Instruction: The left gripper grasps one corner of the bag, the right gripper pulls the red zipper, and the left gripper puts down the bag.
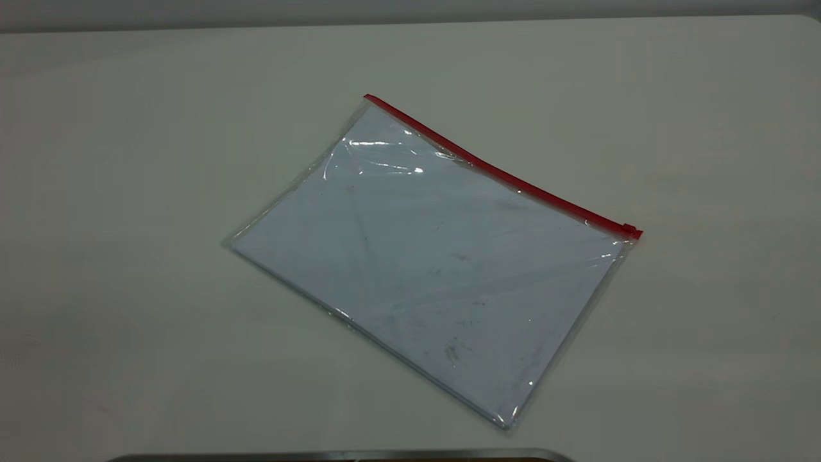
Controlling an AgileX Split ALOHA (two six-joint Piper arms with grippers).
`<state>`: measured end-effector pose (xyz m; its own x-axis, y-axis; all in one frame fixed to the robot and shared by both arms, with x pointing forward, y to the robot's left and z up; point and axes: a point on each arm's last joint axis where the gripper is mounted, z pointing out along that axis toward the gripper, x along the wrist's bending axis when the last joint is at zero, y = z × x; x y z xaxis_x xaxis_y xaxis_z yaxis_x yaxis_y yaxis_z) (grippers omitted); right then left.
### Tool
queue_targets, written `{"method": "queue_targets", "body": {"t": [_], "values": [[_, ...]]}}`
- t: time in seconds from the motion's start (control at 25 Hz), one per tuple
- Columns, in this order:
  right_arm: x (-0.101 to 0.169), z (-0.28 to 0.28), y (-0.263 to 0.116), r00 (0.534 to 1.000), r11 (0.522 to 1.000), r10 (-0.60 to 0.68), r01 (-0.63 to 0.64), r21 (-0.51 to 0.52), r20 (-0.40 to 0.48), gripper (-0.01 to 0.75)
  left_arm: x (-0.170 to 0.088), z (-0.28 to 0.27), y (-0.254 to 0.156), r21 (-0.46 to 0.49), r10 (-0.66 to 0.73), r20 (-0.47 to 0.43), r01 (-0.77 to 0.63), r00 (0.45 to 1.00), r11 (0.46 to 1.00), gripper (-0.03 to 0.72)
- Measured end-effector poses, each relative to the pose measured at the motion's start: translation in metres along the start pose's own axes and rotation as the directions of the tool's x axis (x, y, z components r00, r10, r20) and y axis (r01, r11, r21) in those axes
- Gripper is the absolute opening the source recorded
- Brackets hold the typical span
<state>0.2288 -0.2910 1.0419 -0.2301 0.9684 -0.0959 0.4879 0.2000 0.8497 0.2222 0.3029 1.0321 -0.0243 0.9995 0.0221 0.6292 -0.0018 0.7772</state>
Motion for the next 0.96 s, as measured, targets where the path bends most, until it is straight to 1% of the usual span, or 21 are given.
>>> {"method": "queue_targets", "body": {"t": [0.2, 0.36, 0.44, 0.96], "values": [[-0.0008, 0.0003, -0.0001, 0.999, 1.0, 0.027, -0.027, 0.005, 0.038, 0.24, 0.0, 0.0, 0.0, 0.0, 0.0, 0.0, 0.0, 1.0, 1.0, 0.567], [-0.0053, 0.0002, -0.0011, 0.991, 0.994, 0.104, -0.105, 0.007, 0.088, 0.24, 0.0, 0.0, 0.0, 0.0, 0.0, 0.0, 0.0, 1.0, 1.0, 0.567], [-0.0079, 0.0, -0.0015, 0.986, 0.992, 0.123, -0.125, 0.006, 0.117, 0.24, 0.0, 0.0, 0.0, 0.0, 0.0, 0.0, 0.0, 1.0, 1.0, 0.567], [-0.009, -0.0001, -0.0017, 0.982, 0.991, 0.135, -0.137, 0.004, 0.129, 0.24, 0.0, 0.0, 0.0, 0.0, 0.001, 0.0, -0.001, 1.0, 1.0, 0.567]]}}
